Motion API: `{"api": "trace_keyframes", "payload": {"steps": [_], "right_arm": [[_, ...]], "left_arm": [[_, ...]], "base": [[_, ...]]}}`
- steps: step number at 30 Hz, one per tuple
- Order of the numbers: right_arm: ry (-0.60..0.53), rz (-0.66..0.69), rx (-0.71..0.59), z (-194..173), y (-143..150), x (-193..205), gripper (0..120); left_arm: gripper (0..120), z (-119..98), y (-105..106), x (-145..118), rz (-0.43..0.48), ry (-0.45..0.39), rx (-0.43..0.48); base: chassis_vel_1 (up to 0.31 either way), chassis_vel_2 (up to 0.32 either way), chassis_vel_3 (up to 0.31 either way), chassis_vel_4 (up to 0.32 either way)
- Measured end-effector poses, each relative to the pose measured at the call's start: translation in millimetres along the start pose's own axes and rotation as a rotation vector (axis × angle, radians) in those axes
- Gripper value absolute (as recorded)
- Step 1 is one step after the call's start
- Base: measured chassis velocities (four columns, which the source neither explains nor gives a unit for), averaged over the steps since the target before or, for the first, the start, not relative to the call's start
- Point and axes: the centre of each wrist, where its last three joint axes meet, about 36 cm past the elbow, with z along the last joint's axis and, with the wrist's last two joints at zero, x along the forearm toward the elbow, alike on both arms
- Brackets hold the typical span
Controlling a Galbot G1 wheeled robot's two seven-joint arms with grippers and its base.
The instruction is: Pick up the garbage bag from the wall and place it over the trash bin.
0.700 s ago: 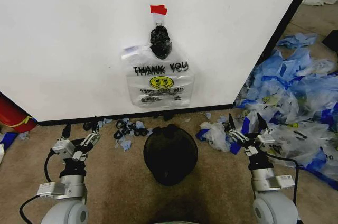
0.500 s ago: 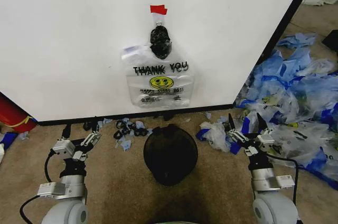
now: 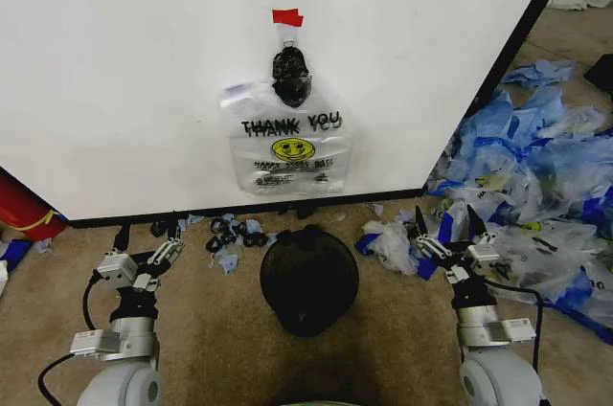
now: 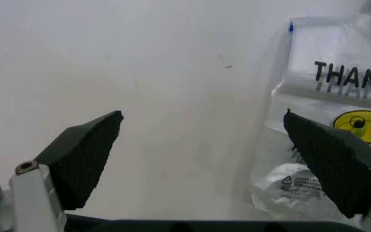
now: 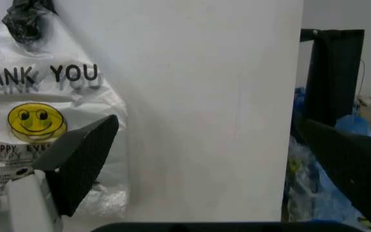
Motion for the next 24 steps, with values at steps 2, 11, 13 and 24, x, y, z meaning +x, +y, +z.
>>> {"api": "trace_keyframes", "payload": {"steps": [2,11,13,24], "right_arm": [[0.002,-0.002,-0.01,0.0,1.5,-0.1,100],[0.061,-0.014,-0.252,-12.8,27.8,-23.5,100],[0.08,-0.025,-0.335,-19.6,37.1,-32.3,100],[0.094,-0.148,-0.639,-37.4,68.1,-85.4,100]], "left_arm": [[99,1.3,0.0,0.4,-0.001,0.002,0.001],[99,7.4,-0.1,4.0,-0.011,0.015,-0.004],[99,9.8,-0.2,4.4,-0.012,0.02,-0.006],[99,20.0,-3.1,3.9,-0.02,0.049,-0.019]], "base": [[0.0,0.0,0.0,0.0],[0.0,0.0,0.0,0.0],[0.0,0.0,0.0,0.0],[0.0,0.0,0.0,0.0]]}}
